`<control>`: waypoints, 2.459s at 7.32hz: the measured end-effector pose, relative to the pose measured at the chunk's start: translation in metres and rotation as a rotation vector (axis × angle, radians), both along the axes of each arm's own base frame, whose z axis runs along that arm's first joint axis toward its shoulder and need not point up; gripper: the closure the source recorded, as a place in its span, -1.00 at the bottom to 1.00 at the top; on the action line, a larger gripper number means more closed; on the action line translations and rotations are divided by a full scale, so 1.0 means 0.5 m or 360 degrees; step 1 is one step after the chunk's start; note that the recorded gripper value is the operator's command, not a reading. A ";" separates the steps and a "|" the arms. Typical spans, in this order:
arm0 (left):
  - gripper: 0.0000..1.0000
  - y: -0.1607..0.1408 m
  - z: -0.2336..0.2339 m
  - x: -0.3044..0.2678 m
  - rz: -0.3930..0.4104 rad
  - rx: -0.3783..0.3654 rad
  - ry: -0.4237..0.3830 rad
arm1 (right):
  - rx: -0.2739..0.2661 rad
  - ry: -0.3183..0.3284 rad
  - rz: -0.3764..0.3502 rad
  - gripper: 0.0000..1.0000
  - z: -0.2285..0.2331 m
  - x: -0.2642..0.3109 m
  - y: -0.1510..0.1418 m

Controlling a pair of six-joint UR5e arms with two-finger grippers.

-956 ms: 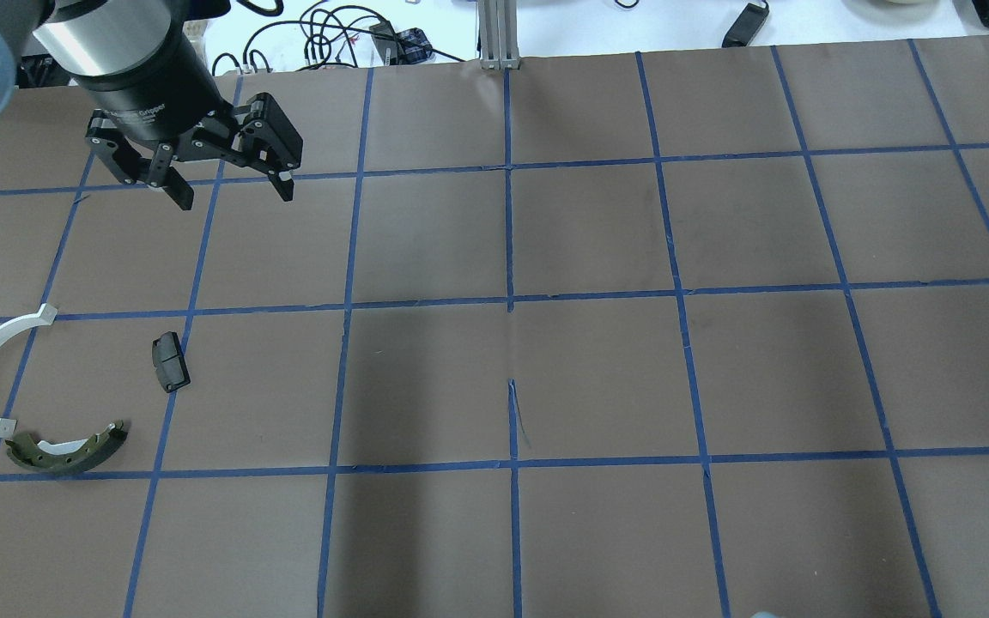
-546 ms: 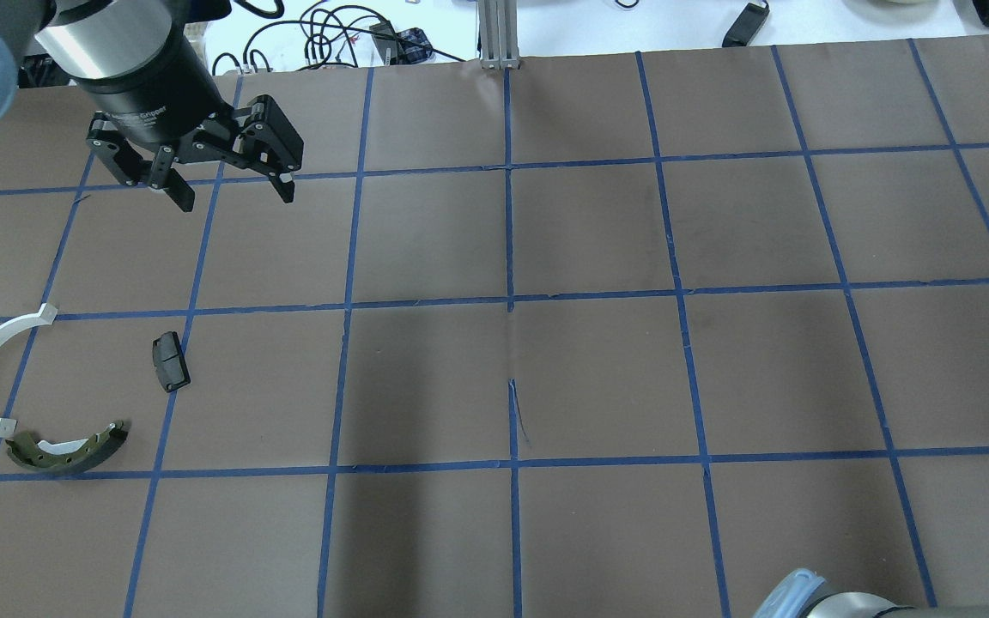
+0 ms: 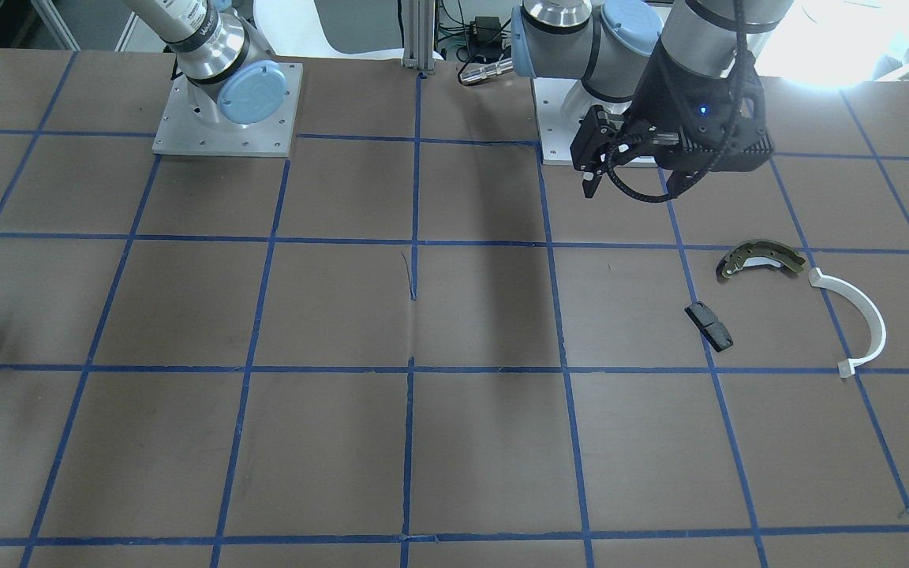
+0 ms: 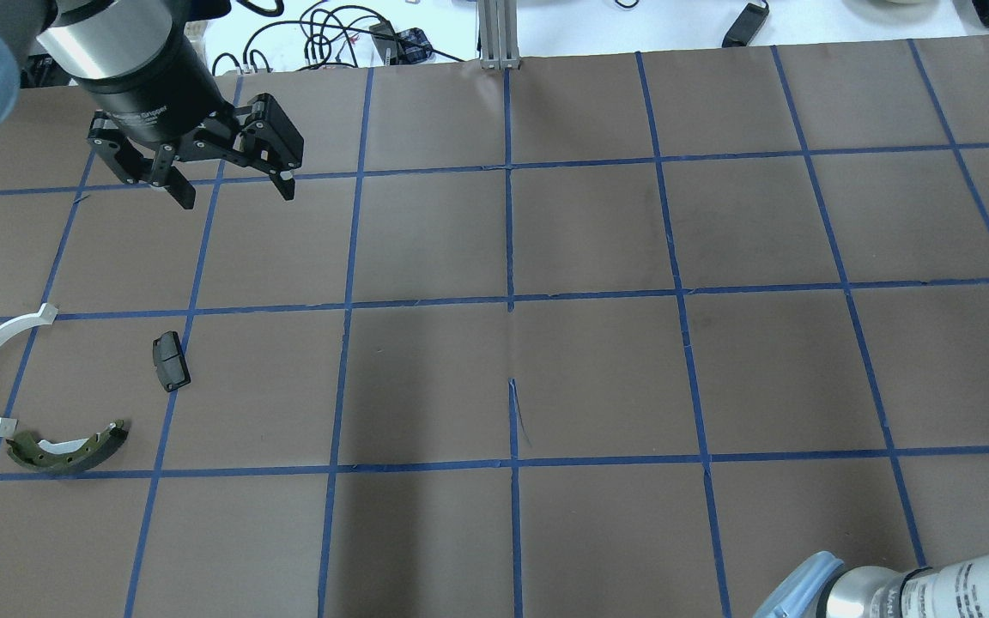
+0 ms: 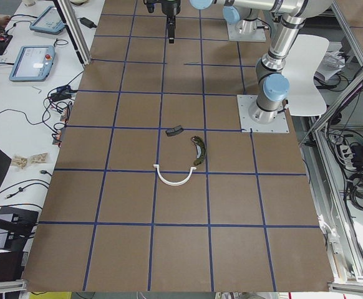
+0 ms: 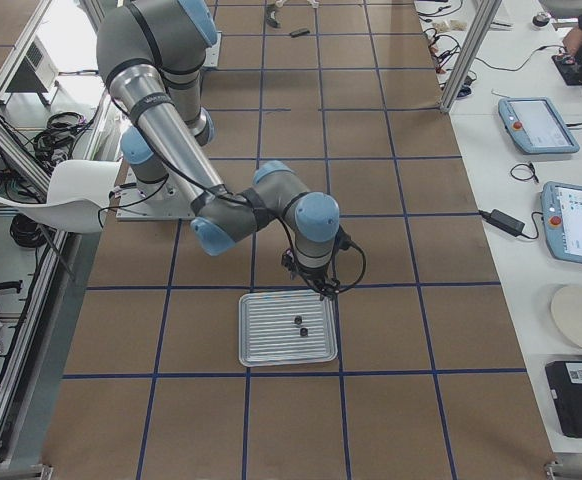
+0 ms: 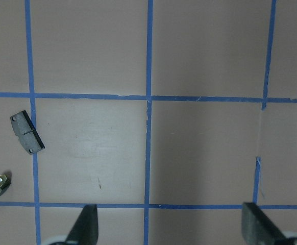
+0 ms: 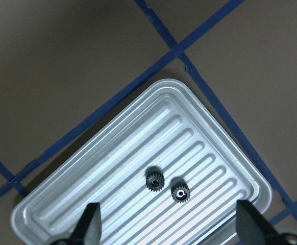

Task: Place bearing gear from tray to pile

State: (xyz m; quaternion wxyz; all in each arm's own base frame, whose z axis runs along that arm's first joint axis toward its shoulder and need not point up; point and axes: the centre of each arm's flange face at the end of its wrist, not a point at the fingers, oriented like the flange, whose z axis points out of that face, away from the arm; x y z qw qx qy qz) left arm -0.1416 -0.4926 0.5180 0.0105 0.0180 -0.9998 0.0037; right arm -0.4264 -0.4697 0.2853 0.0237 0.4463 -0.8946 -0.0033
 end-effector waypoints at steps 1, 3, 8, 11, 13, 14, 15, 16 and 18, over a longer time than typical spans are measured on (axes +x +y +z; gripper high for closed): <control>-1.00 0.000 0.000 0.000 0.0001 0.0000 0.0000 | -0.0024 -0.0030 -0.0032 -0.77 -0.050 -0.022 -0.001; -1.00 0.000 0.000 0.000 0.0001 -0.0001 0.0000 | -0.0051 -0.0068 -0.0298 -0.72 -0.096 -0.060 -0.007; -1.00 0.000 0.000 -0.001 -0.0001 -0.0001 0.0000 | -0.0072 -0.0106 -0.0801 -0.31 -0.155 -0.137 -0.003; -1.00 0.000 0.000 -0.001 -0.0001 0.0000 0.0000 | -0.0063 -0.0108 -0.0857 -0.31 -0.174 -0.142 0.001; -1.00 0.000 0.000 -0.001 -0.0001 0.0000 0.0000 | -0.0045 -0.0108 -0.0851 -0.31 -0.183 -0.139 0.005; -1.00 0.000 0.000 -0.001 -0.0002 0.0000 0.0000 | -0.0038 -0.0109 -0.0845 -0.29 -0.187 -0.139 0.006; -1.00 0.000 0.000 -0.001 -0.0002 0.0000 0.0000 | -0.0034 -0.0110 -0.0841 -0.28 -0.191 -0.139 0.006; -1.00 0.000 0.000 -0.001 -0.0002 0.0000 0.0000 | -0.0030 -0.0112 -0.0840 -0.28 -0.196 -0.140 0.006; -1.00 0.000 0.000 -0.001 -0.0003 0.0000 0.0000 | -0.0027 -0.0112 -0.0836 -0.22 -0.205 -0.142 0.005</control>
